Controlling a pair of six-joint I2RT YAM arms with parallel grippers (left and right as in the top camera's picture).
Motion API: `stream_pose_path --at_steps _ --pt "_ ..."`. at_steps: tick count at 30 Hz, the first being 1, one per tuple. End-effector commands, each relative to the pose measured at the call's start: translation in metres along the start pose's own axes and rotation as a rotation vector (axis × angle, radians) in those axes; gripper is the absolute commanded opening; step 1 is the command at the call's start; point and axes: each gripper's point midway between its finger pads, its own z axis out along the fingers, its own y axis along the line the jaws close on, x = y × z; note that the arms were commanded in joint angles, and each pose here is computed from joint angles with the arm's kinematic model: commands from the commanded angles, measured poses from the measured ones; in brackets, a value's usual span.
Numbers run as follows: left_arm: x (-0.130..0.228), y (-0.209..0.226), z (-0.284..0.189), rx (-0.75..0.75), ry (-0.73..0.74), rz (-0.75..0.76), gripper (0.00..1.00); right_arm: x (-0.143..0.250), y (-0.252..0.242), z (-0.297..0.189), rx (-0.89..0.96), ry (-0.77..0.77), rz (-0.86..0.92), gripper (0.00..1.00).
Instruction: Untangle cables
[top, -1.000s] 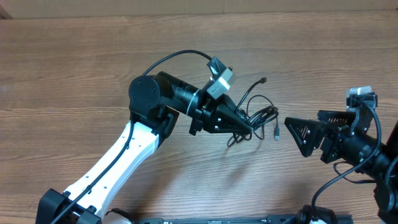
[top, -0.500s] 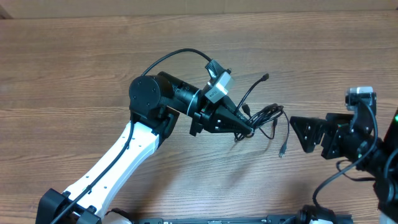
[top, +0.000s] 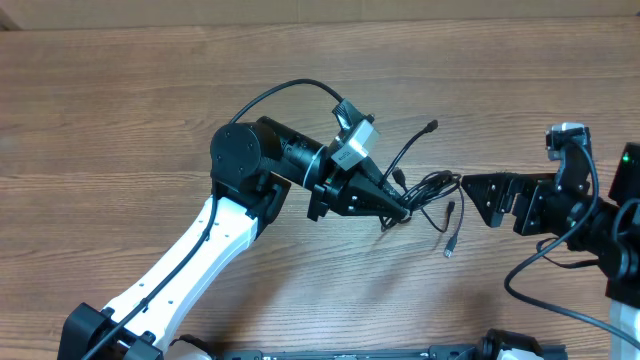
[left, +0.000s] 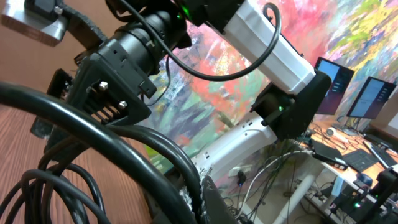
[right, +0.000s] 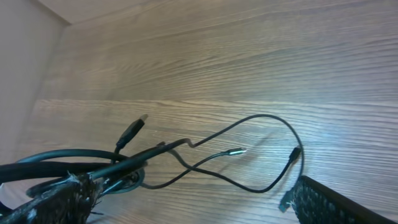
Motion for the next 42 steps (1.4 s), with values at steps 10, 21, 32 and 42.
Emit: stream_pose_path --at_steps 10,21,32,42 --pt "-0.022 0.013 0.000 -0.084 -0.108 0.059 0.04 0.002 0.009 0.002 -0.055 0.016 0.000 1.00" --pt "-0.039 0.052 -0.010 -0.243 -0.282 -0.174 0.04 0.014 0.056 -0.008 -0.336 0.010 -0.241 0.96" --pt "-0.044 0.066 -0.006 -0.260 -0.383 -0.455 0.04 0.023 0.081 -0.019 -0.492 -0.034 -0.426 0.95" --pt "-0.045 0.064 -0.003 -0.207 -0.416 -0.693 0.04 0.031 0.081 -0.020 -0.505 -0.041 -0.556 0.91"
